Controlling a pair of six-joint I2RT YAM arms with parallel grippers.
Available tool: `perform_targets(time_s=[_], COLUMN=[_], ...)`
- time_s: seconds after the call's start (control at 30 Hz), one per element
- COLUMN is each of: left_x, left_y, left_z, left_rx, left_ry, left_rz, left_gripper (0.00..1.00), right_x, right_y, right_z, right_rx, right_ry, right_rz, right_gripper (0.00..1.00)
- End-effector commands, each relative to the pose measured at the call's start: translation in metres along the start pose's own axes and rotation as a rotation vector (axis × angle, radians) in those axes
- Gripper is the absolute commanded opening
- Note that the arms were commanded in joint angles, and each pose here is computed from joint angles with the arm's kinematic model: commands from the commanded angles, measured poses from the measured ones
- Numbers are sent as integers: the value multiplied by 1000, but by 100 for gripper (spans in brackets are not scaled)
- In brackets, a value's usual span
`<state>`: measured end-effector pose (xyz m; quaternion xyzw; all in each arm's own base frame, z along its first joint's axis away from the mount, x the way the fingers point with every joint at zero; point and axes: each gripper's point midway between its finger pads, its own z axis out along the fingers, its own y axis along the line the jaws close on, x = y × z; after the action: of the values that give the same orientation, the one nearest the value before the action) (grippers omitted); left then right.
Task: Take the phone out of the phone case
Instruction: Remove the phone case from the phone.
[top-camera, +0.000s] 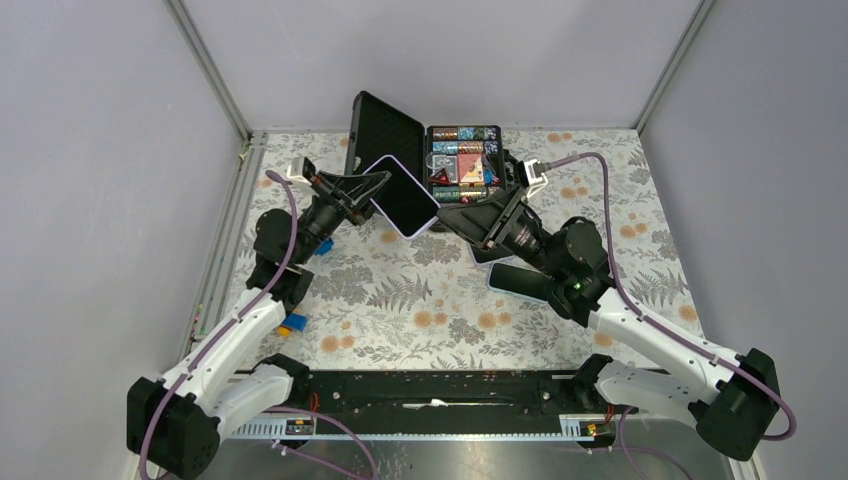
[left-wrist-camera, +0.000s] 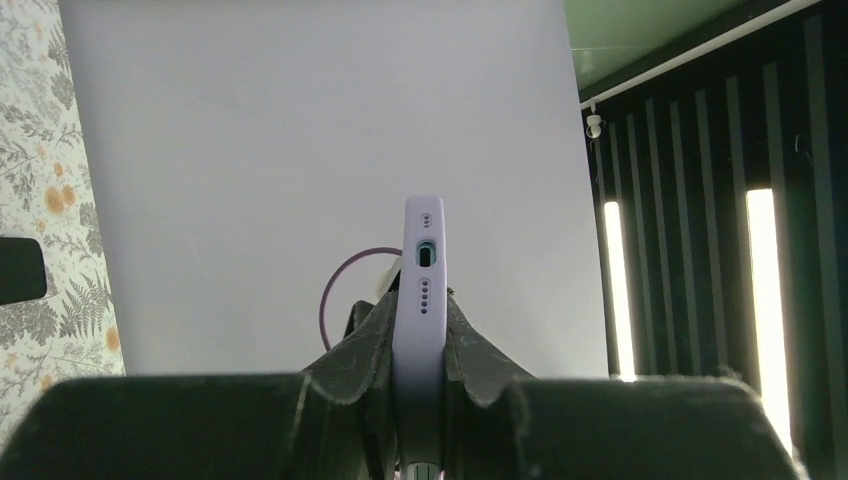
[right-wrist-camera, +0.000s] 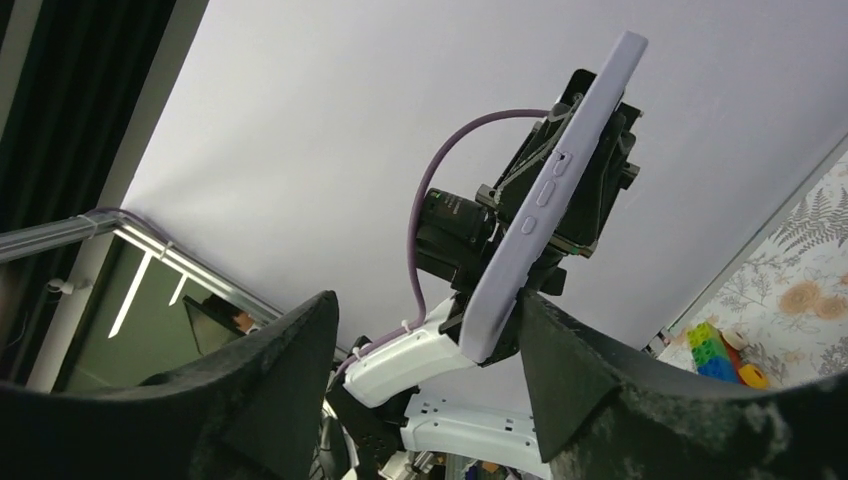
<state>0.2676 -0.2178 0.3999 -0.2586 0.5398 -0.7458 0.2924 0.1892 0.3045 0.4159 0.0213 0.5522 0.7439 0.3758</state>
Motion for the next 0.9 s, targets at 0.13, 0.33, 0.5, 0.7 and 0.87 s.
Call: perform_targets(time_s=[0.13, 0.33, 0.5, 0.7, 0.87], left_x=[8, 8, 11, 12, 12], left_y=[-42, -43, -44, -45, -41], left_z=[2, 0, -2, -4, -5], left_rx=[144, 154, 152, 149, 130], left_ry=[39, 44, 51, 48, 47], left_rz=[-21, -38, -28, -8, 4], left_gripper=[0, 0, 0, 0, 0], right_x=[-1, -6, -7, -11, -11], right_y=[4, -6, -18, -18, -27], right_z=[12, 7, 4, 4, 3], right_rx=[-17, 7, 31, 29, 75], right_ry=[10, -42, -62, -71, -65], right_rz=[6, 50, 92, 107, 122], right_gripper=[48, 44, 68, 62, 69])
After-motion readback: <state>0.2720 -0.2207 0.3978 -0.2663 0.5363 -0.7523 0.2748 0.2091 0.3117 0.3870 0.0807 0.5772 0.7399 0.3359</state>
